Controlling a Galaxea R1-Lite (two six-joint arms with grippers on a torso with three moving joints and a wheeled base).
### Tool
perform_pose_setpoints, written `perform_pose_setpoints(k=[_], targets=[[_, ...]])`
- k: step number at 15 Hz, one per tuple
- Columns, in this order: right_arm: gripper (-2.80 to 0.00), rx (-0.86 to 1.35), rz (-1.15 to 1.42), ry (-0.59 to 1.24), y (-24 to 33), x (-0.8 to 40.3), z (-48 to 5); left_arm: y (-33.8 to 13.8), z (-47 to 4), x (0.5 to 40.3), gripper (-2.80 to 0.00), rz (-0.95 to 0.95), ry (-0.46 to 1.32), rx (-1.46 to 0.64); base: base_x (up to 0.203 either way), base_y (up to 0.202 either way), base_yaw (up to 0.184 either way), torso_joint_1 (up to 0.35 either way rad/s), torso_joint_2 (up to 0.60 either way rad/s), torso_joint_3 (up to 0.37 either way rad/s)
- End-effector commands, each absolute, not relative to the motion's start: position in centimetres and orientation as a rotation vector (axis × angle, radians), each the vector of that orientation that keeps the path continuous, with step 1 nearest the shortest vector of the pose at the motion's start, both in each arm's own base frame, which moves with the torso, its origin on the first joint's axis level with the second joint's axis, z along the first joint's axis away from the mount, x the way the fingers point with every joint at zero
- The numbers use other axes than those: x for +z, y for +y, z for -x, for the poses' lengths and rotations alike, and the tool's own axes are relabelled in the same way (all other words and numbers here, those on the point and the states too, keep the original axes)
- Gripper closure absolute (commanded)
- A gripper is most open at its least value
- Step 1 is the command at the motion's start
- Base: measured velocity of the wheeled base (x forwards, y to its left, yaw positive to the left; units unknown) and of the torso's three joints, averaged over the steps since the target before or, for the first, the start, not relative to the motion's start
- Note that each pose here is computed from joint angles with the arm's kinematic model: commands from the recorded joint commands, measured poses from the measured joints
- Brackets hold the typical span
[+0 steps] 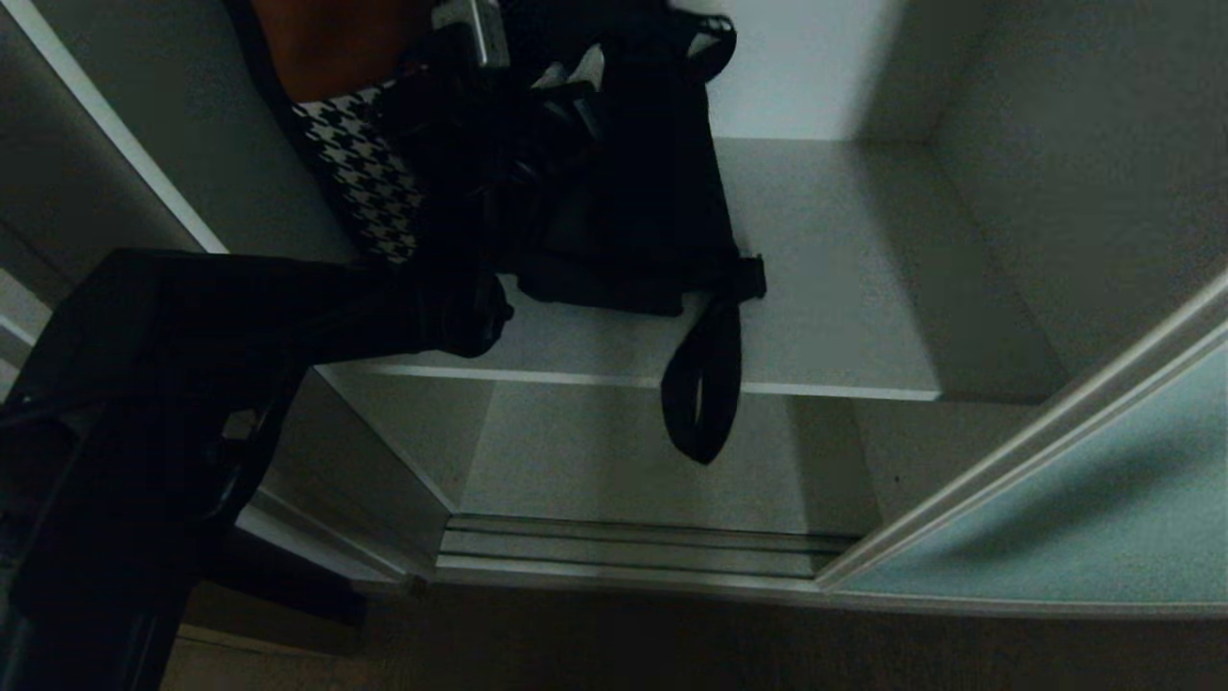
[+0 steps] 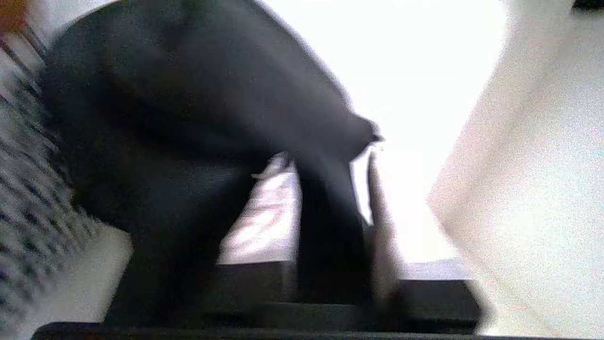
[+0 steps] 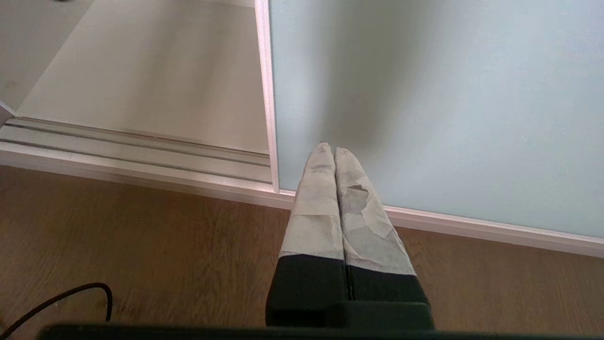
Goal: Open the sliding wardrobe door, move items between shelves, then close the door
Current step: Place the bag on the higher shelf
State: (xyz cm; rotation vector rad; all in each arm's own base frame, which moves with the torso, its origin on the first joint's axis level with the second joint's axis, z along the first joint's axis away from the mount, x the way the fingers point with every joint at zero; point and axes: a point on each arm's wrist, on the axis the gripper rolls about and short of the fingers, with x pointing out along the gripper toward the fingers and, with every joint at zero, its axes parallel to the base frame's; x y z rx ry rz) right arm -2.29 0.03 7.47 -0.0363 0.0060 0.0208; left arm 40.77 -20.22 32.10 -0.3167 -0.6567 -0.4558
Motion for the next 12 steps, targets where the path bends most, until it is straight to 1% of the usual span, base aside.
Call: perform_pose_setpoints(k=[1,4,8,9,11,12], targets=[[0.00,0.022,0.037,0.007,0.0,7.4,2.3,-20.4,-40.9,31.9,-2.80,0.332,-0.629,-0.482,0.000,0.000,0.000,0.000,0.00,0.000],[0.00,0.022,0.037,0.006,0.0,7.5,2.3,-20.0,-39.9,33.3,-2.80,0.330,-0.658,-0.529,0.000,0.000,0.000,0.000,0.00,0.000],[0.00,0.022,0.037,0.007,0.0,7.4,2.3,-18.7,-36.1,38.1,-2.80,0.346,-0.756,-0.563,0.000,0.000,0.000,0.000,0.00,0.000],[0.00,0.022,0.037,0.006,0.0,7.5,2.3,-18.8,-35.0,39.0,-2.80,0.352,-0.739,-0.574,0.000,0.000,0.000,0.000,0.00,0.000],[0.00,0.022,0.037,0.006,0.0,7.4,2.3,-19.9,-34.2,38.8,-2.80,0.339,-0.546,-0.577,0.000,0.000,0.000,0.000,0.00,0.000],[0.00,0.022,0.037,0.006,0.0,7.5,2.3,-20.7,-33.9,37.9,-2.80,0.344,-0.403,-0.560,0.000,0.000,0.000,0.000,0.00,0.000]])
